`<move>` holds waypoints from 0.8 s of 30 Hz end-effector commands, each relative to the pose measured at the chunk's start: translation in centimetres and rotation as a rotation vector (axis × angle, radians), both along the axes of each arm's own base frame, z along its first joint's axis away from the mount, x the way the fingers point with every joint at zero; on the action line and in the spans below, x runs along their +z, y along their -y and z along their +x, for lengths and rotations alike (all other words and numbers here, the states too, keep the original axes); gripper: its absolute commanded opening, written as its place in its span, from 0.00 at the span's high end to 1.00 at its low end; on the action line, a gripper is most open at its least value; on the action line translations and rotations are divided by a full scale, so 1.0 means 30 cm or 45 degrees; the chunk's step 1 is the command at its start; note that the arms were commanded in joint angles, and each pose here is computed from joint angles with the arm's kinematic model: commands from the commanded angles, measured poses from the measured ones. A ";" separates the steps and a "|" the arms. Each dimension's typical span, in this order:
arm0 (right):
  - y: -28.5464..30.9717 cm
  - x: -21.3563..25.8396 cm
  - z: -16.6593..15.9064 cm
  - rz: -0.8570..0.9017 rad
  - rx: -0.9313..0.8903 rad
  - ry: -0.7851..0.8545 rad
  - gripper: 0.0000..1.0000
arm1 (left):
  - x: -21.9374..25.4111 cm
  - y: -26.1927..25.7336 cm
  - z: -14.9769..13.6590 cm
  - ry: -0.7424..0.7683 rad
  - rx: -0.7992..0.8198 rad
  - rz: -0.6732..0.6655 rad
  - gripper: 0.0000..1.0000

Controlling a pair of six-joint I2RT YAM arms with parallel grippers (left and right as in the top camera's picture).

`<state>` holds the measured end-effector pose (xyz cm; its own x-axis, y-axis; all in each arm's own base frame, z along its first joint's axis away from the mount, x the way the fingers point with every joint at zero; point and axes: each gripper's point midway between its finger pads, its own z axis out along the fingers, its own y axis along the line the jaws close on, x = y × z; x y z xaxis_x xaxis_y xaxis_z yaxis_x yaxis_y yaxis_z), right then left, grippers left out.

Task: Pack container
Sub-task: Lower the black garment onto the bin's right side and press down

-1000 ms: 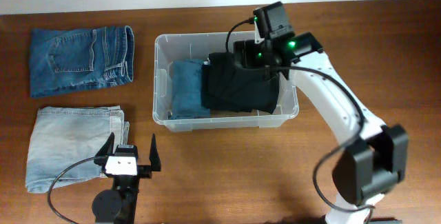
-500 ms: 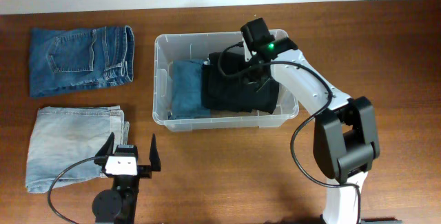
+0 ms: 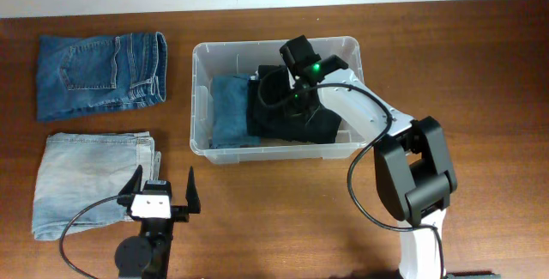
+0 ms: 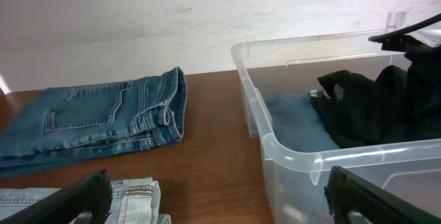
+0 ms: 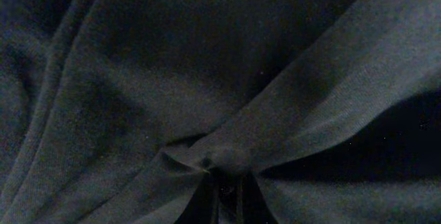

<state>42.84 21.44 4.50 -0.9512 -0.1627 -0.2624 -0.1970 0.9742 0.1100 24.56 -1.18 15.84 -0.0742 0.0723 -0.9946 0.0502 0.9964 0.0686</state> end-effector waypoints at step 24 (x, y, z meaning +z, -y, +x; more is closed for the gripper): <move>-0.229 0.095 0.050 0.178 0.106 0.089 0.82 | -0.007 -0.001 0.000 -0.002 -0.003 0.015 0.01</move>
